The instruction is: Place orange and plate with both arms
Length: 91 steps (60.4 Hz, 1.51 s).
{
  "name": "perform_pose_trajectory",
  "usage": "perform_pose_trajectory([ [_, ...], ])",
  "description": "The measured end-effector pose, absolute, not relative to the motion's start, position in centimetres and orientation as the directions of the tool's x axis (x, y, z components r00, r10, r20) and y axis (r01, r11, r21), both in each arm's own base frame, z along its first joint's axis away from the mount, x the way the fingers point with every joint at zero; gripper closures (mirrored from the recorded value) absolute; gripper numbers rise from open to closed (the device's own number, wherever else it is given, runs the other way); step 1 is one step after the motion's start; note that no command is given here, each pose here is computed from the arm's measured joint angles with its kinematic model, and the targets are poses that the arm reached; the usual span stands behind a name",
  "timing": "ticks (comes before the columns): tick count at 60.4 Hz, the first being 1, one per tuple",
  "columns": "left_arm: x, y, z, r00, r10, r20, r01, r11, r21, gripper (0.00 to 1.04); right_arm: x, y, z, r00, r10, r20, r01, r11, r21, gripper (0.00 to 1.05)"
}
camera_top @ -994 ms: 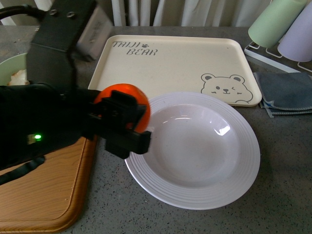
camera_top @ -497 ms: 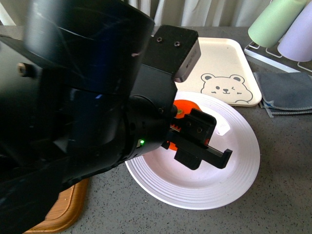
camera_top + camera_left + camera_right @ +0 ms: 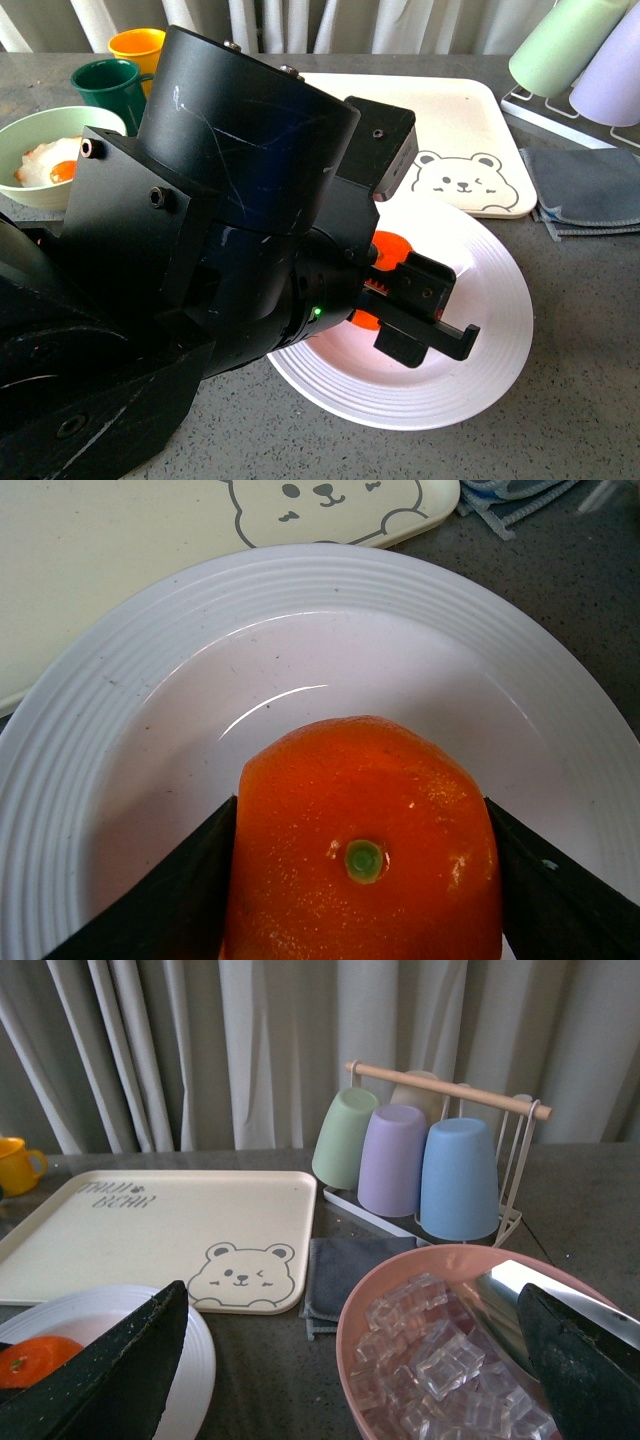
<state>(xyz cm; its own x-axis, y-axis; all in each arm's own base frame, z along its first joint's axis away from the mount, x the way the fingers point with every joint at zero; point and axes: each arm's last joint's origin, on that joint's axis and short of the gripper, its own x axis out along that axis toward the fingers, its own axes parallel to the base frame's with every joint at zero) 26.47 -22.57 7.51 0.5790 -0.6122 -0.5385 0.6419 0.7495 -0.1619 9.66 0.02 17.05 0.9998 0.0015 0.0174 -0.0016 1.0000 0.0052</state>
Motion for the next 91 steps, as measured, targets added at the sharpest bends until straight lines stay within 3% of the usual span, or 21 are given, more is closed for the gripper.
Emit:
perform_pose_trajectory([
  [10,26.4,-22.6,7.5,0.578,-0.619,-0.532,0.642,0.747,-0.172,0.07,9.7,0.0,17.1,1.0,0.002,0.017,-0.002,1.0,0.005,0.09],
  [27,25.6,-21.2,9.7,0.618,-0.633,-0.466,0.625,0.755,-0.196,0.09,9.7,0.0,17.1,1.0,0.002,0.018,-0.002,1.0,0.005,0.09],
  [41,24.0,-16.3,13.9,0.672,-0.659,-0.338,0.606,0.751,-0.26,0.09,9.7,0.0,17.1,1.0,0.002,0.018,-0.002,1.0,0.005,0.09],
  [50,23.9,-15.6,14.7,0.693,-0.651,-0.309,0.591,0.759,-0.272,0.09,9.7,0.0,17.1,1.0,0.002,0.018,-0.002,1.0,0.005,0.09],
  [52,23.8,-15.7,14.5,0.737,-0.608,-0.295,0.561,0.794,-0.236,0.11,9.7,0.0,17.1,1.0,0.002,0.017,-0.002,1.0,0.005,0.09],
  [53,23.7,-15.6,14.3,0.83,-0.507,-0.233,0.482,0.862,-0.161,0.17,9.7,0.0,17.1,1.0,0.002,0.018,-0.002,1.0,0.005,0.09],
  [55,23.1,-14.5,14.1,0.935,-0.329,-0.134,0.32,0.944,-0.084,0.26,9.7,0.0,17.1,1.0,0.005,0.018,-0.005,1.0,0.005,0.09],
  [58,22.2,-12.4,14.4,0.991,-0.123,-0.049,0.12,0.992,-0.048,0.36,9.7,0.0,17.1,1.0,0.001,0.017,-0.001,1.0,0.005,0.09],
  [61,21.5,-10.7,14.9,0.999,-0.037,-0.02,0.036,0.999,-0.039,0.45,9.7,0.0,17.1,1.0,-0.001,0.018,0.001,1.0,0.005,0.09],
  [80,17.5,-4.7,16.2,1.0,-0.019,-0.014,0.019,1.0,-0.013,1.03,9.7,0.0,17.1,1.0,0.002,0.018,-0.002,1.0,0.005,0.09],
  [91,15.7,-2.8,16.2,1.0,-0.006,-0.015,0.006,1.0,-0.008,1.03,9.7,0.0,17.1,1.0,0.002,0.018,-0.002,1.0,0.005,0.09],
])
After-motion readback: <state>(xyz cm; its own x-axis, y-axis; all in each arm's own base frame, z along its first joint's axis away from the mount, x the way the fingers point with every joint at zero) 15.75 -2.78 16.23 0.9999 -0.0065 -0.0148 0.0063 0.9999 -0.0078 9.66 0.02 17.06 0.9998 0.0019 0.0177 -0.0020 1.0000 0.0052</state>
